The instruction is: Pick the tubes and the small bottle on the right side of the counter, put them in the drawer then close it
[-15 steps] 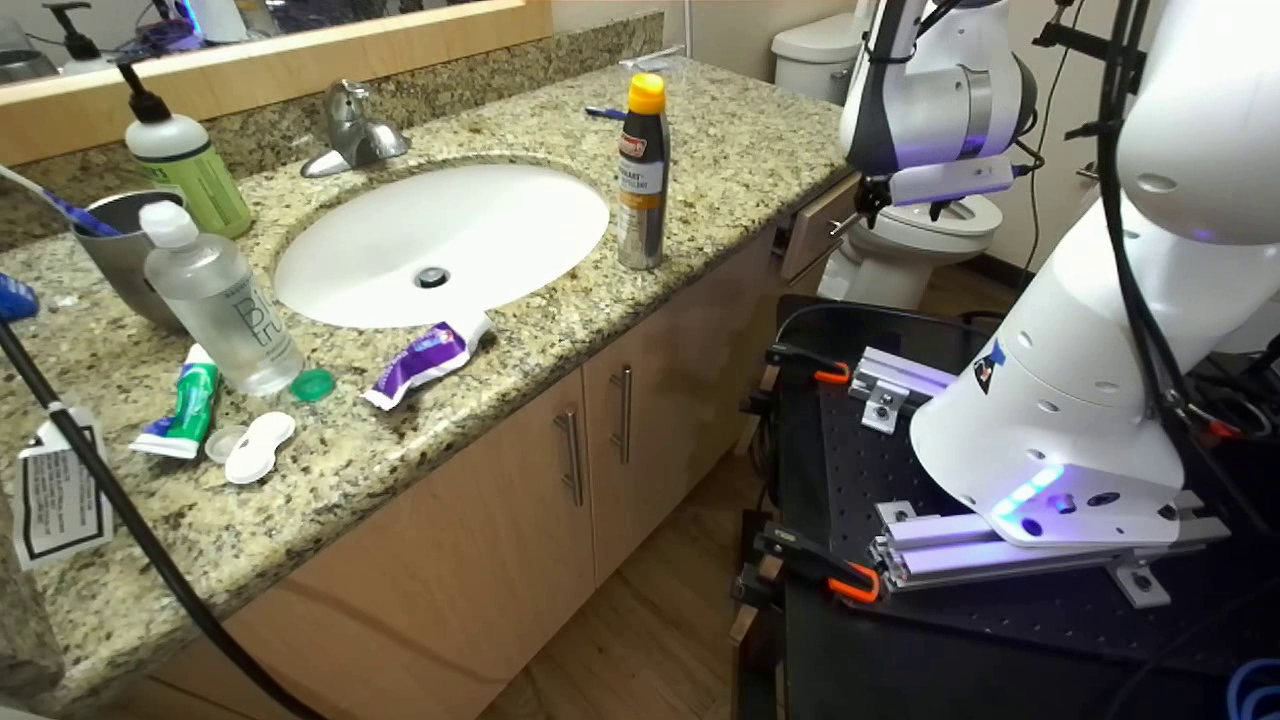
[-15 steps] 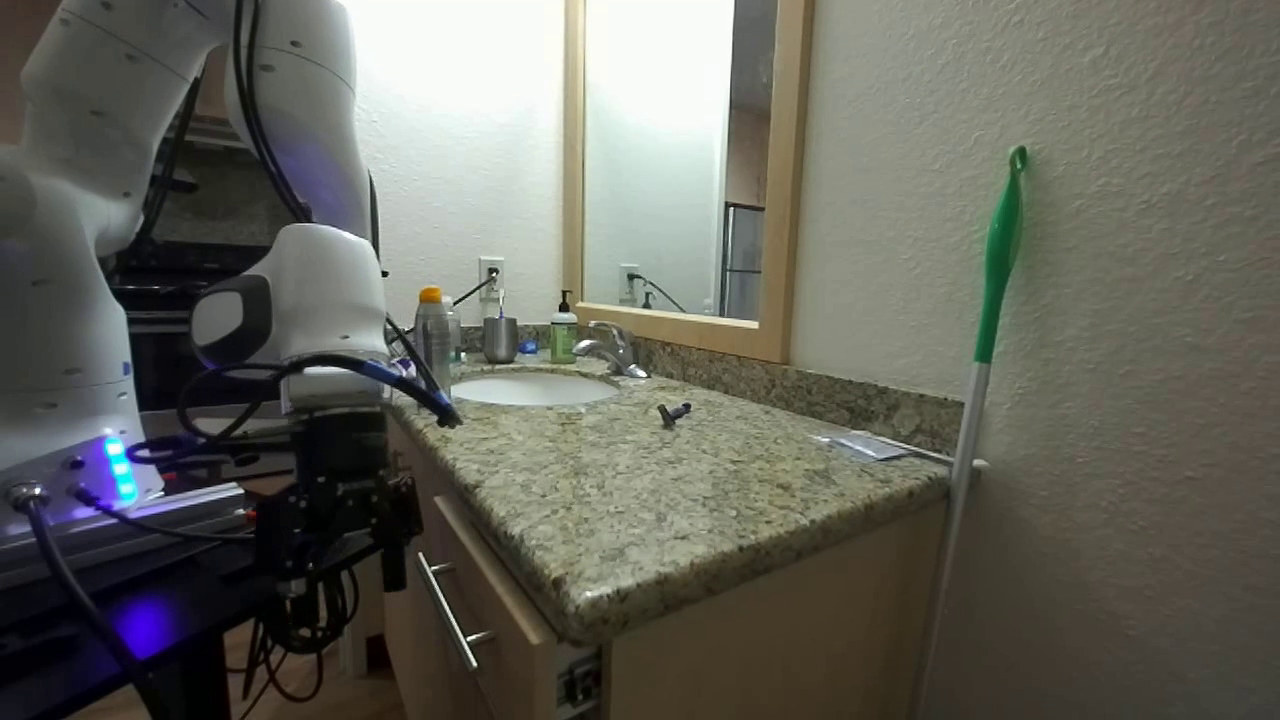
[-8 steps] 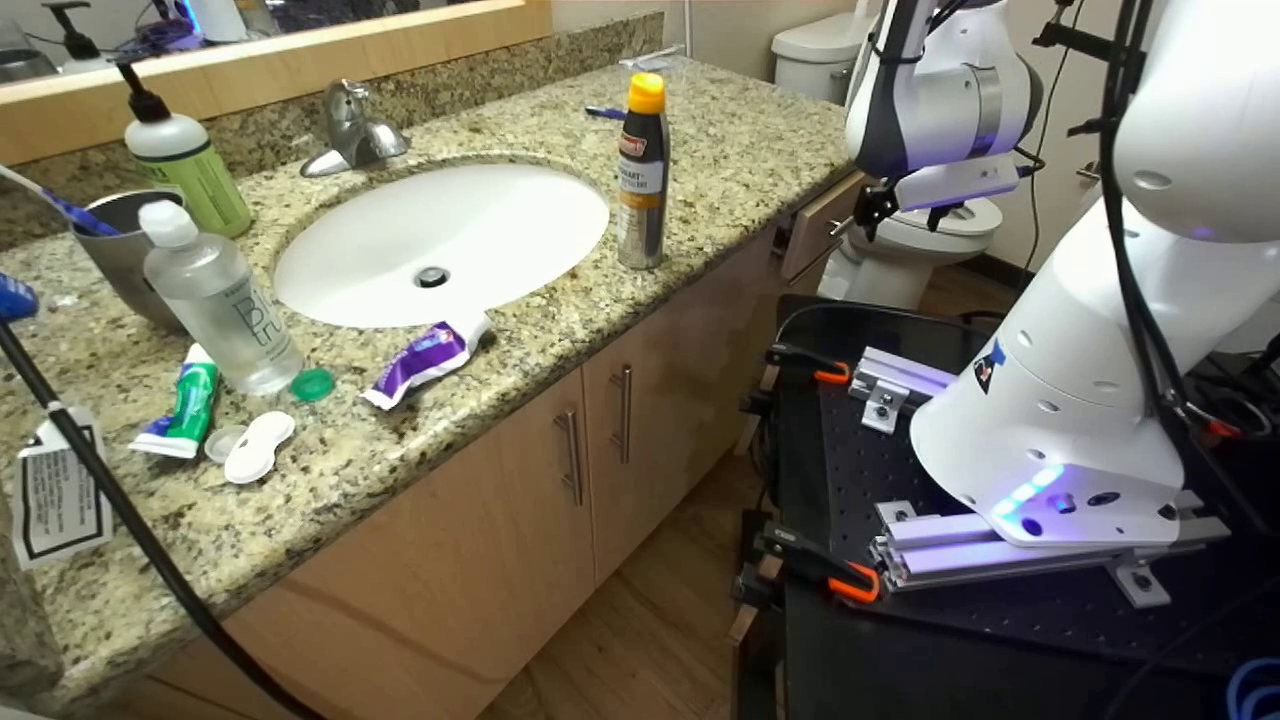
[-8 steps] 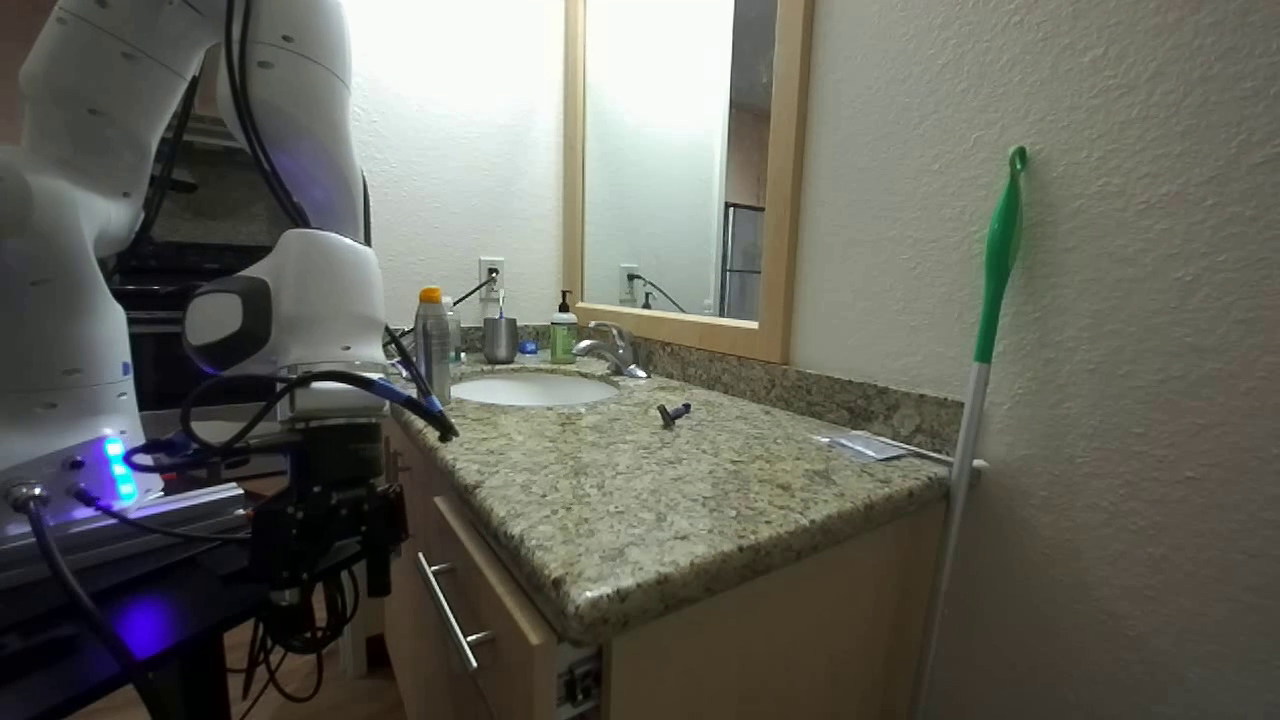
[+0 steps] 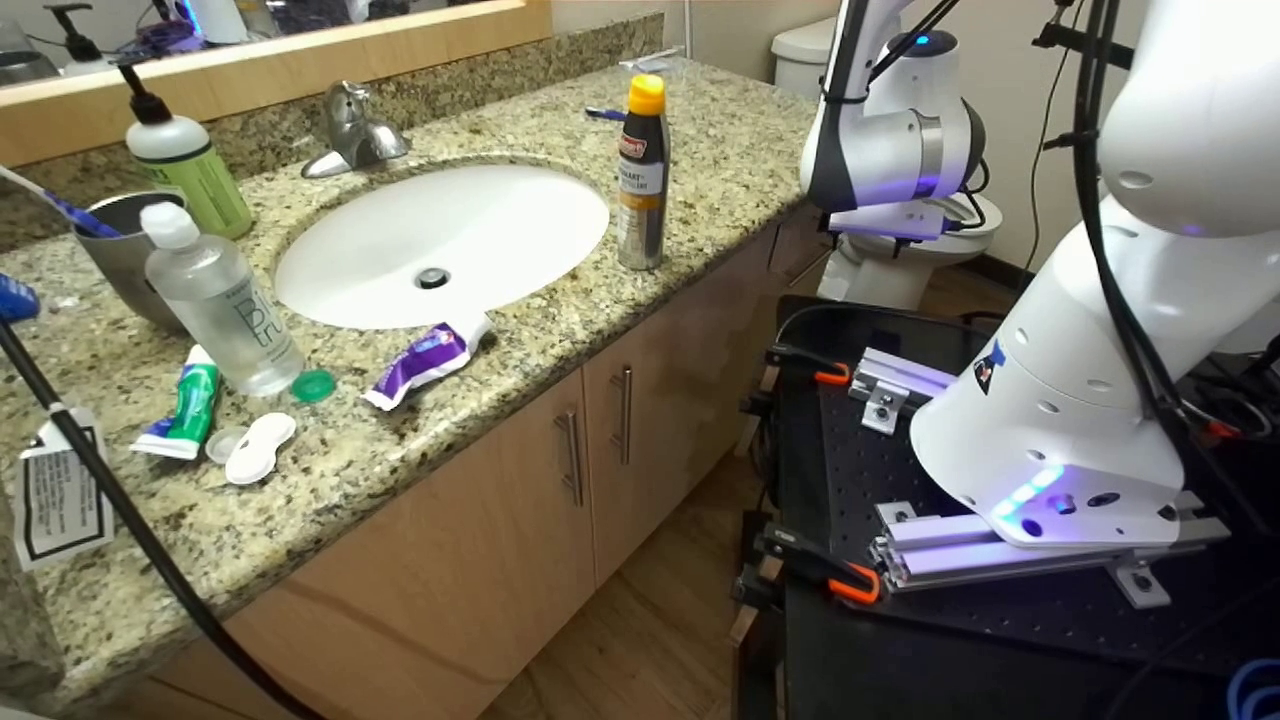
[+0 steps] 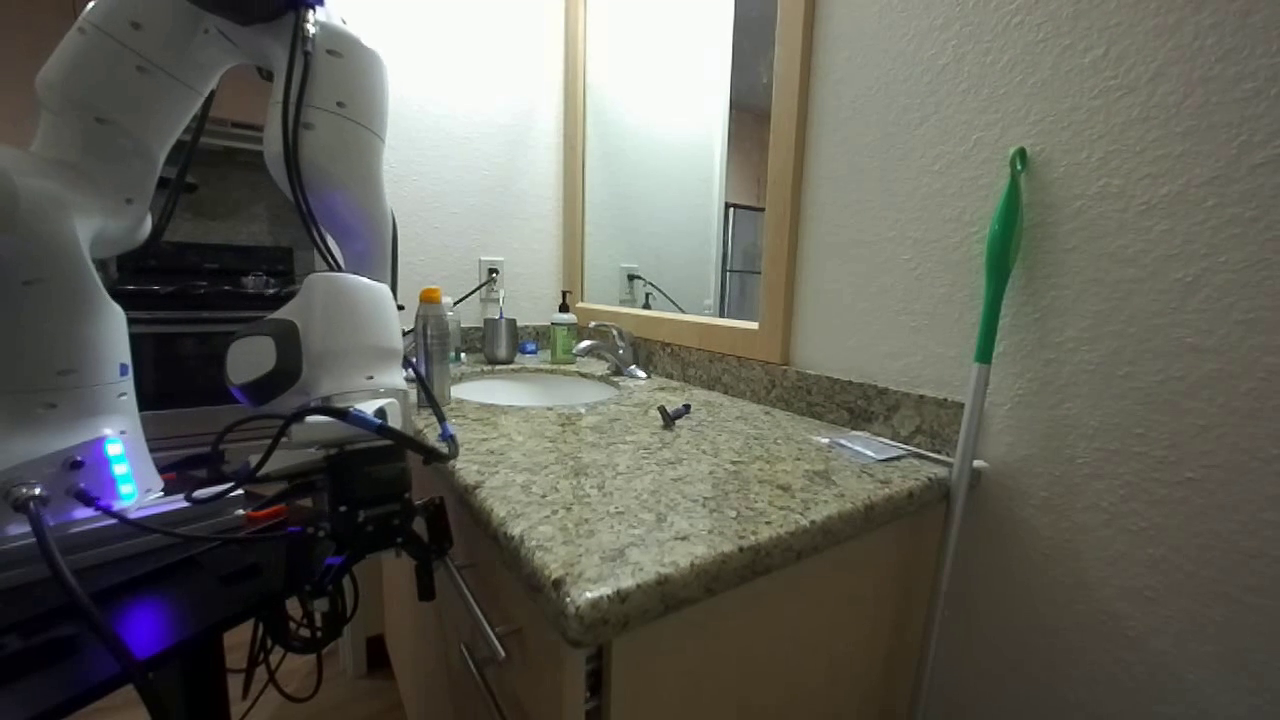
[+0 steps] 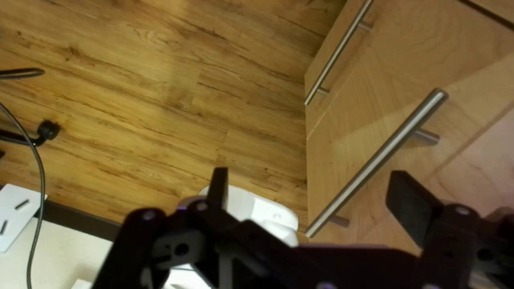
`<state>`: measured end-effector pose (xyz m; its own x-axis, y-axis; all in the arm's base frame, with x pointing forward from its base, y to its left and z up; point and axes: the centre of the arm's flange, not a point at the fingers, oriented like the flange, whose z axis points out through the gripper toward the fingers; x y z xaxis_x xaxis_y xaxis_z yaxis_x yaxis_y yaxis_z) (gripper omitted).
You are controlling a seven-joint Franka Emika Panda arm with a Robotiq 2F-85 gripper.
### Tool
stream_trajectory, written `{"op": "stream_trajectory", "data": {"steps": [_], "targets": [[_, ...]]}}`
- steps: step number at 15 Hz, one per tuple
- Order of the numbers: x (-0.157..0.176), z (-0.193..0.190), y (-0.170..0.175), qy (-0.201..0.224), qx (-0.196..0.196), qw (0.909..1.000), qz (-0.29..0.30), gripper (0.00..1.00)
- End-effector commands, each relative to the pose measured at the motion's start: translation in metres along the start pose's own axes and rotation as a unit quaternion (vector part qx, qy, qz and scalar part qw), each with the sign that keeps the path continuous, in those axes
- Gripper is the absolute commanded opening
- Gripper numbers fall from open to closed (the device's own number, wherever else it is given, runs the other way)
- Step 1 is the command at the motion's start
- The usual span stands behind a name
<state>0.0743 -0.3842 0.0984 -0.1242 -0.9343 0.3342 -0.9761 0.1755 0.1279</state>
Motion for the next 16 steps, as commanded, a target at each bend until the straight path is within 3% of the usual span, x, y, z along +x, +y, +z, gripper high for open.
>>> {"op": "stream_trajectory", "data": {"steps": [1, 2, 4, 5, 10, 12, 16], "targets": [[-0.004, 0.013, -0.004, 0.035, 0.019, 0.9958, 0.082, 1.00], [0.001, 0.003, 0.003, 0.046, 0.016, 0.9940, 0.099, 1.00], [0.023, -0.021, 0.022, 0.008, 0.002, 0.9999, -0.007, 1.00], [0.033, -0.030, 0.030, 0.004, 0.006, 0.9995, -0.031, 1.00], [0.093, -0.098, 0.084, 0.051, 0.085, 0.9853, -0.139, 1.00], [0.107, -0.128, 0.090, 0.070, 0.114, 0.9871, -0.087, 1.00], [0.107, -0.164, 0.063, 0.065, 0.094, 0.9924, 0.046, 1.00]]}}
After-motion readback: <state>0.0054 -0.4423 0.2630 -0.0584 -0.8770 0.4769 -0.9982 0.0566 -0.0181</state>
